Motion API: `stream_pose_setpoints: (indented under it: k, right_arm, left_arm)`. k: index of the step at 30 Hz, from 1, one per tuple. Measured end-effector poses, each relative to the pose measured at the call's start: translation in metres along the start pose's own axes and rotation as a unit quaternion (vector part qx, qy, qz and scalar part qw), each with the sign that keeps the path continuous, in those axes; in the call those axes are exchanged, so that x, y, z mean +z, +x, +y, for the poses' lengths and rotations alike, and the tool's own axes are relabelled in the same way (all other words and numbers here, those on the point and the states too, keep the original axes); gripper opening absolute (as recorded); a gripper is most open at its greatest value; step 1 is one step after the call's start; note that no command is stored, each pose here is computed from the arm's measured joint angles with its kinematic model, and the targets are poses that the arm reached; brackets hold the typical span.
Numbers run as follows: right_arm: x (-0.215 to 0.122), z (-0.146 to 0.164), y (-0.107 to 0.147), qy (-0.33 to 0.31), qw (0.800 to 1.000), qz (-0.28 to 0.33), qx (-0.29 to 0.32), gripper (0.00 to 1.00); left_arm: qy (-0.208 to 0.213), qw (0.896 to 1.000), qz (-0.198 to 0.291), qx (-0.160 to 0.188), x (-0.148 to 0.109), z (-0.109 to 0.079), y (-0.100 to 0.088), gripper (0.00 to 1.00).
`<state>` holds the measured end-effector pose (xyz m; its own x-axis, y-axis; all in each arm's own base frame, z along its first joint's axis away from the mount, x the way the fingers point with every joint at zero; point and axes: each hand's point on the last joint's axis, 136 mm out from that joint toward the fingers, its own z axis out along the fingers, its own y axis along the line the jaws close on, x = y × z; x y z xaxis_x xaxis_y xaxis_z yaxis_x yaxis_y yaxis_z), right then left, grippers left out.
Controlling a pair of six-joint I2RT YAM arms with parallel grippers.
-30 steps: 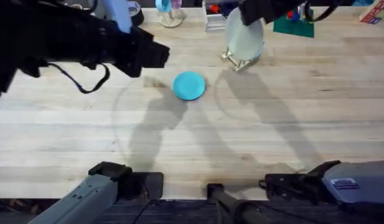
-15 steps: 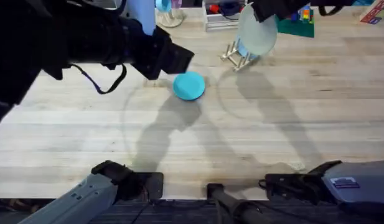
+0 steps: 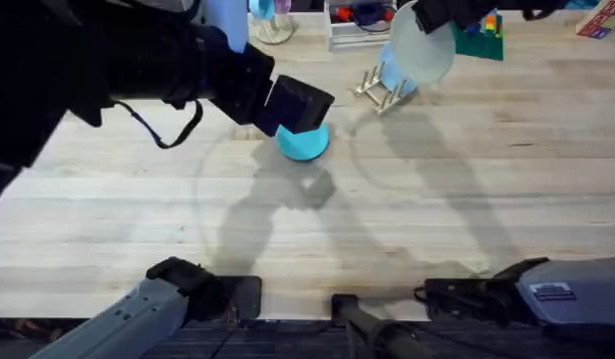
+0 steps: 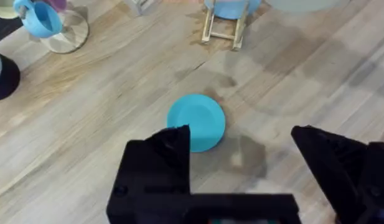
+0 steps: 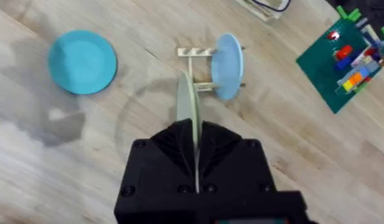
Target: Pick up the plates from the table one by one and place each into a slot on the dish rack.
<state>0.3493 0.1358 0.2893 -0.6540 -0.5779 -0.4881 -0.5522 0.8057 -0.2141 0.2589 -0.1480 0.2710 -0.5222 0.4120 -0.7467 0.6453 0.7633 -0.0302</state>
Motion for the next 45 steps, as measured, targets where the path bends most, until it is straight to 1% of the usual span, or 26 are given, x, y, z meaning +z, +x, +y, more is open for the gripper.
stream_pose_setpoints:
  k: [3,13,20,35,40,45]
  right_arm:
    - [0.000,-0.007,0.001,0.006,1.000,0.000,-0.008,0.030]
    - [0.000,-0.033,-0.009,0.034,0.999,-0.028,-0.015,0.030]
    - [0.000,-0.035,-0.014,0.039,0.998,-0.038,-0.027,0.029]
    - [0.001,-0.035,-0.015,0.039,0.998,-0.039,-0.030,0.029]
    - [0.012,-0.037,-0.021,0.040,0.998,-0.039,-0.036,0.029]
    - [0.026,-0.039,-0.019,0.015,0.999,-0.033,-0.027,0.029]
  left_arm:
    - [0.000,1.000,0.000,0.000,0.000,0.000,0.000,0.994]
    - [0.000,1.000,0.000,0.000,0.000,0.000,0.000,0.994]
    - [0.000,1.000,0.000,0.000,0.000,0.000,0.000,0.993]
    - [0.000,1.000,0.000,0.000,0.000,0.000,0.000,0.993]
    - [0.000,1.000,0.000,0.000,0.000,0.000,0.000,0.993]
    - [0.000,1.000,0.000,0.000,0.000,0.000,0.000,0.993]
